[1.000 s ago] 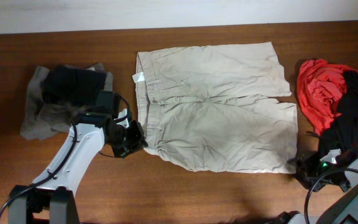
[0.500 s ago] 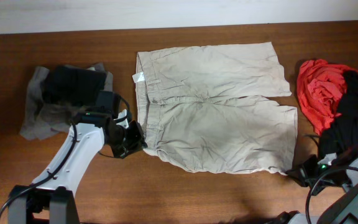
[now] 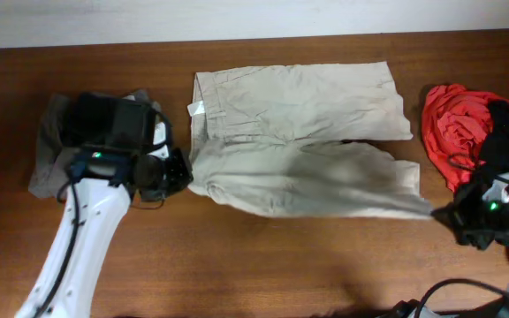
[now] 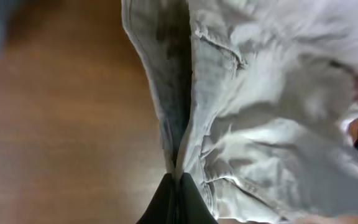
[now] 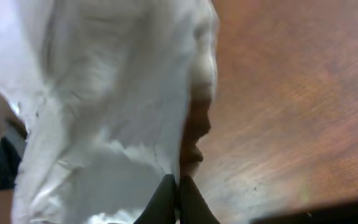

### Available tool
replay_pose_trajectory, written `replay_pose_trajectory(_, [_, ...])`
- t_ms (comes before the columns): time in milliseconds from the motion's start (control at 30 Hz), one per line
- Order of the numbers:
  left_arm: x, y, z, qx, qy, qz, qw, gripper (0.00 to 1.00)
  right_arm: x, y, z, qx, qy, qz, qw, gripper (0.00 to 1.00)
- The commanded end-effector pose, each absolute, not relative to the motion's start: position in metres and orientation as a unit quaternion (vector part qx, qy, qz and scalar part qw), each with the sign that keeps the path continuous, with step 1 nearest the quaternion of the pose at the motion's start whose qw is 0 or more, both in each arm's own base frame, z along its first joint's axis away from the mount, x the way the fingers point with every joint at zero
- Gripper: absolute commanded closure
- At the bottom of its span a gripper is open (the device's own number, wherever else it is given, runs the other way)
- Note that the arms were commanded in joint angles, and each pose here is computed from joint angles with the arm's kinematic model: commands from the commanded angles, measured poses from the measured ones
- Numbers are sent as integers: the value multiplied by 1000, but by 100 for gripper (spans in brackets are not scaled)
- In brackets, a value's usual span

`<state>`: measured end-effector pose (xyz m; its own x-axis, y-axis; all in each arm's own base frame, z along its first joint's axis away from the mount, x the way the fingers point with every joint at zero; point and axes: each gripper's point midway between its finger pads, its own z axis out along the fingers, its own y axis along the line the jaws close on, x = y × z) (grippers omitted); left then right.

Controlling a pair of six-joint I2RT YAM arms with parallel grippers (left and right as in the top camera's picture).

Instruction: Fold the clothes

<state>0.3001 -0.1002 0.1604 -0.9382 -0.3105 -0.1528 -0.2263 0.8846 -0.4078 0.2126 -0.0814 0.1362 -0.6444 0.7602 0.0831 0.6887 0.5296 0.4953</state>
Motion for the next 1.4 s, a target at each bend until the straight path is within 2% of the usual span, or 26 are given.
replay_pose_trajectory(0, [313,-83,202,-113,961,-158,196,99,231,-78,175,371,894,227,110,96])
replay_pose_trajectory(267, [301,-74,244,-99,955,-146,240,99,244,-69,228,333,918,168,136,96])
replay_pose_trajectory(467, [299,-56,249,-107,954,-98,260,99,255,-80,252,341,912,145,176,96])
replay_pose_trajectory(800, [331,-39,246,-108,947,-43,299,96,290,-101,215,349,915,149,141,96])
replay_pose_trajectory(1133, [397,-60,207,-49,949,-57,305,97,366,-74,160,291,927,202,126,96])
replay_pose_trajectory(1233, [391,-80,189,-33,959,-105,262,98,371,-60,147,276,933,206,105,96])
replay_pose_trajectory(1367, [367,-79,183,-29,969,-105,220,93,374,-56,145,266,938,196,105,96])
